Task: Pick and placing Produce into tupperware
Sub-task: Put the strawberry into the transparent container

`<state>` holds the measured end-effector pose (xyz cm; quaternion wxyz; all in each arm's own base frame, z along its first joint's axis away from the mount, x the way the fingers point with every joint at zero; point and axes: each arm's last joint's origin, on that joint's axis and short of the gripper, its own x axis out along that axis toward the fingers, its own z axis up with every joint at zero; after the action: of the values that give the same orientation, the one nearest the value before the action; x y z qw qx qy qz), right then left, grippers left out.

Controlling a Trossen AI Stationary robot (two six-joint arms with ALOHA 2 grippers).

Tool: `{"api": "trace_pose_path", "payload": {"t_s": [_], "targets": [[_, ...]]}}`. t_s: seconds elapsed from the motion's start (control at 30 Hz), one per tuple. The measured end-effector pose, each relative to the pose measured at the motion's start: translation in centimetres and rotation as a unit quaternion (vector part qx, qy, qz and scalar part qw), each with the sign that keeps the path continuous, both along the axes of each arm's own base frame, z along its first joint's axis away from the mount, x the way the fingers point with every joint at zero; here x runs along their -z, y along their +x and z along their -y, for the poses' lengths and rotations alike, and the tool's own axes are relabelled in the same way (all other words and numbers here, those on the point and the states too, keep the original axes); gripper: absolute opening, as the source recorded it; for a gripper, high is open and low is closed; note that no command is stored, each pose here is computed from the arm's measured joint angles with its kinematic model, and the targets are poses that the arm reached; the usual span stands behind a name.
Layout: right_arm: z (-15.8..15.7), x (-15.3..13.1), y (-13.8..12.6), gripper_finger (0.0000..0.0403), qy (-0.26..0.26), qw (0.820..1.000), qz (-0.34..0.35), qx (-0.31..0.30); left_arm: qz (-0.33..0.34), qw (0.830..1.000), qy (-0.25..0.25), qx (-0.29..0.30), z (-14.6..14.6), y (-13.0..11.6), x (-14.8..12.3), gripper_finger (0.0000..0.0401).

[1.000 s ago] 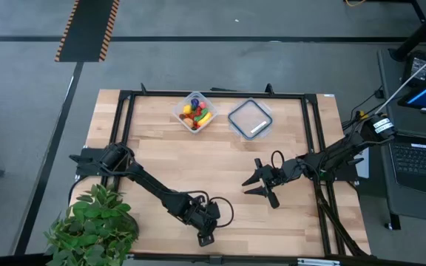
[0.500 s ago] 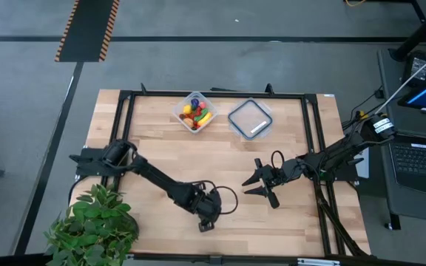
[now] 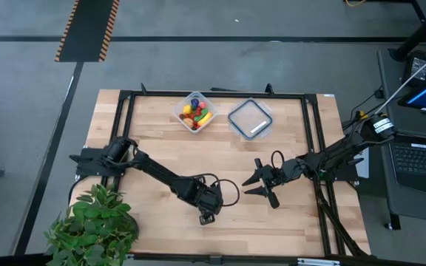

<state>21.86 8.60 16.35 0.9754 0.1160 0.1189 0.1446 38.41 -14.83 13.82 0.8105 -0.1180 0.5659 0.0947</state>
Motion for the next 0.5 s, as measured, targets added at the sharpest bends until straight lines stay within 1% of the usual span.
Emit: {"api": "trace_pose_path", "payload": {"t_s": [0.13,0.2,0.27,0.37,0.5], "targets": [[0.0,0.0,0.0,0.0145,0.0,1.0,0.0,0.0,0.01,1.0,-0.017,-0.009,0.8,-0.1,0.0,0.0016],[0.0,0.0,0.0,0.0145,-0.001,1.0,0.0,0.0,0.017,1.0,-0.015,-0.001,1.6,-0.1,-0.2,0.0019],[0.0,0.1,0.0,0.0145,-0.001,1.0,-0.002,0.0,0.03,0.999,-0.025,0.014,2.8,-0.1,-0.5,0.0019],[0.0,0.2,0.0,0.0145,-0.005,1.0,-0.012,0.0,0.041,0.998,-0.029,0.022,4.6,-0.6,-1.1,0.0013],[0.0,0.4,-0.1,0.0145,-0.008,1.0,-0.022,0.0,0.051,0.999,-0.015,0.008,6.2,-1.4,-1.5,0.0002]]}}
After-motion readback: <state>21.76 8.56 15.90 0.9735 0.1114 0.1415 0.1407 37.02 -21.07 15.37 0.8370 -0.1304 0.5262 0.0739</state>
